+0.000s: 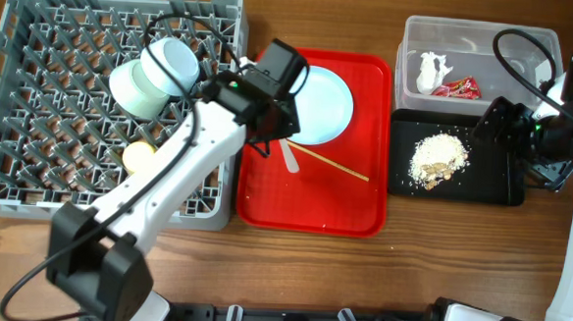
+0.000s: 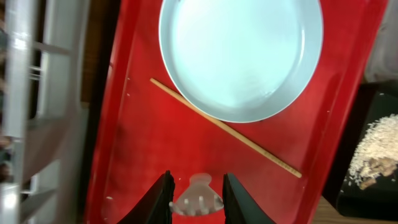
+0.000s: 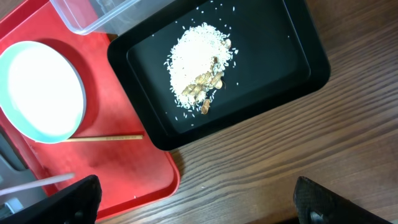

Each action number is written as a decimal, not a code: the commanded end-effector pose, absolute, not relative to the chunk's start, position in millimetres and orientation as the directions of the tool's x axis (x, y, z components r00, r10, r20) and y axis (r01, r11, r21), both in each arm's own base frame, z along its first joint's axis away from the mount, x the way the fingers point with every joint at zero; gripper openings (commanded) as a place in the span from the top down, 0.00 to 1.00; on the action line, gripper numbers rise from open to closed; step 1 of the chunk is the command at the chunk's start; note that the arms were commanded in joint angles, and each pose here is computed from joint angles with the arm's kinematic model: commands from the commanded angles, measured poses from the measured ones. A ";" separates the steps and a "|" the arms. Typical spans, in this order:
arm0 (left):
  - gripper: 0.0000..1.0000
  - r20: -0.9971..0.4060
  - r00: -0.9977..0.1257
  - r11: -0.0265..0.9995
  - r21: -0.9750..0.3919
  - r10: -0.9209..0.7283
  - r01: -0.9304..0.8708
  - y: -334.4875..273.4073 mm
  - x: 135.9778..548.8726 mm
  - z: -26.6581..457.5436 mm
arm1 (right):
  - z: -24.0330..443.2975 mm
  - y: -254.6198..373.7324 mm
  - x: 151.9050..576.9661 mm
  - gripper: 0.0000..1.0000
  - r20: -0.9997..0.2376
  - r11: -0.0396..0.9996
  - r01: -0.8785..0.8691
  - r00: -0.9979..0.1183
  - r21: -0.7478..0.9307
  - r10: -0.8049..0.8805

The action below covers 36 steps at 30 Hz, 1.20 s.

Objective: Sort waste into correct bins and load items into the dishwasher rack
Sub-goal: 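Carry the fork with the left gripper into the rack and release, then reach the left gripper back to the tray and grasp the wooden chopstick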

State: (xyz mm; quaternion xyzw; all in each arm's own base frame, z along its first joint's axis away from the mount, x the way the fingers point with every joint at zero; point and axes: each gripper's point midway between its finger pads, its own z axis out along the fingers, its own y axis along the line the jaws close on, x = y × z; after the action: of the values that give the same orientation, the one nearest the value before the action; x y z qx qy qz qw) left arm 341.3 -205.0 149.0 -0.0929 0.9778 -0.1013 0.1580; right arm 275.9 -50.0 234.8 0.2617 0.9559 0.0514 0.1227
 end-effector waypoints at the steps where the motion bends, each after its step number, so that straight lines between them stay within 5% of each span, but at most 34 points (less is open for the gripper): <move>1: 0.76 -0.375 -0.909 0.967 -0.236 -0.180 -0.094 -181.5 343.9 184.0 | 239.1 -52.9 273.6 0.00 -0.229 0.867 0.476 -0.836 0.147 0.498; 14: 0.85 -0.473 -0.867 0.976 -0.211 -0.155 -0.060 -87.1 345.8 252.7 | 239.1 -52.9 273.6 0.00 -0.229 0.867 0.476 -0.836 0.147 0.498; 23: 0.83 -0.414 -0.899 0.971 -0.234 -0.142 -0.046 -74.0 340.9 243.2 | 239.2 -51.8 273.9 0.00 -0.227 0.867 0.475 -0.837 0.153 0.498; 36: 0.82 -0.183 -0.978 0.985 -0.155 -0.101 -0.073 -73.0 350.1 165.8 | 239.3 -50.9 274.0 0.00 -0.226 0.867 0.473 -0.837 0.157 0.498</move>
State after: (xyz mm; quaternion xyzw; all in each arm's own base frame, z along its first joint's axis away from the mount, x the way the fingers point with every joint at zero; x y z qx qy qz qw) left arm 341.1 -70.9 178.2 -0.0525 0.9901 -0.0740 0.1068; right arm 275.4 -49.8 234.7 0.2617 0.9561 0.0516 0.1216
